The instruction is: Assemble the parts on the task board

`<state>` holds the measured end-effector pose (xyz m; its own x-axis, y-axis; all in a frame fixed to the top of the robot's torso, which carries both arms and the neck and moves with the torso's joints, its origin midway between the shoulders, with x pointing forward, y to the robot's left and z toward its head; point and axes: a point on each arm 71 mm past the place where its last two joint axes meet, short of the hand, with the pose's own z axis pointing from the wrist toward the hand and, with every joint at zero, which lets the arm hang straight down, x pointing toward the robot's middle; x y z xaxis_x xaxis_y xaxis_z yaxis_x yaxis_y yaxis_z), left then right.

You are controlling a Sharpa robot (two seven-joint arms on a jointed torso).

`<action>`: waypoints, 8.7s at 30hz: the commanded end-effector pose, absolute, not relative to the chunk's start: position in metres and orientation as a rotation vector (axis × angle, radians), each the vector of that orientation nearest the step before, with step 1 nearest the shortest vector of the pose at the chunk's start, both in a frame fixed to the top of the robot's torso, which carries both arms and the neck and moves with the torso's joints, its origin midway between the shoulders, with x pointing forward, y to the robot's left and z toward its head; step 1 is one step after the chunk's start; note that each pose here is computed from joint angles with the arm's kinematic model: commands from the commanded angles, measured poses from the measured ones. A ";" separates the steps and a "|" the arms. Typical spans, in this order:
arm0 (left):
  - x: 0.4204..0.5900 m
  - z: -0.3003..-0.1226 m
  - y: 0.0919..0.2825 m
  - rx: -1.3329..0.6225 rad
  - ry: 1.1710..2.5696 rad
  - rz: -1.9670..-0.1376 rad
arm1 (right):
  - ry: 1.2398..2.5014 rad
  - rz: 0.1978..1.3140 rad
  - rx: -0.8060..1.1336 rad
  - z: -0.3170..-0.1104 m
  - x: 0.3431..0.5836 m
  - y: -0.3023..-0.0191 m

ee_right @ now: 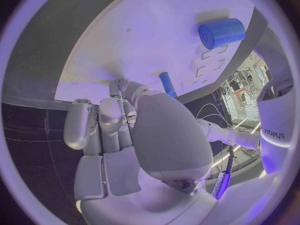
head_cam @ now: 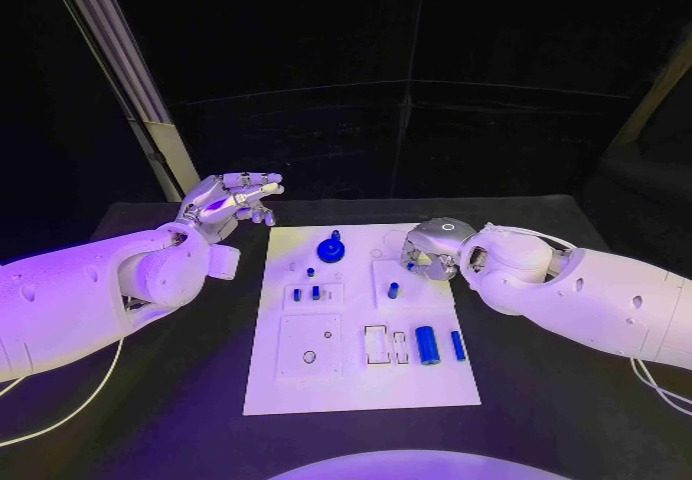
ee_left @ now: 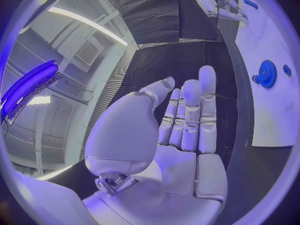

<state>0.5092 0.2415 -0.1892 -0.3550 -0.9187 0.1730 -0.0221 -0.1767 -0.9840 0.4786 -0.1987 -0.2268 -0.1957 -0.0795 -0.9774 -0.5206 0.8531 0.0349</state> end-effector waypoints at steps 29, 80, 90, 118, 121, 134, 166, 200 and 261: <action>0.511 -0.188 0.243 -1.142 1.371 -1.627 | 1.486 0.778 -0.379 -0.179 0.427 -0.152; 0.514 -0.189 0.225 -1.134 1.398 -1.652 | 1.744 0.867 -0.532 -0.248 0.400 -0.071; 0.514 -0.189 0.225 -1.135 1.398 -1.651 | 1.739 0.857 -0.542 -0.249 0.400 -0.069; 0.515 -0.190 0.226 -1.141 1.409 -1.646 | 1.727 0.838 -0.550 -0.255 0.397 -0.066; 0.515 -0.190 0.227 -1.142 1.412 -1.646 | 1.699 0.844 -0.531 -0.253 0.397 -0.067; 0.515 -0.191 0.228 -1.146 1.419 -1.645 | 1.602 0.902 -0.437 -0.239 0.390 -0.087; 0.515 -0.191 0.228 -1.145 1.424 -1.650 | 1.795 0.591 -0.357 -0.213 0.430 -0.178; 0.517 -0.192 0.231 -1.151 1.426 -1.637 | 1.784 0.547 -0.429 -0.219 0.436 -0.167; 0.517 -0.192 0.222 -1.144 1.434 -1.654 | 1.706 1.094 -0.507 -0.240 0.372 -0.048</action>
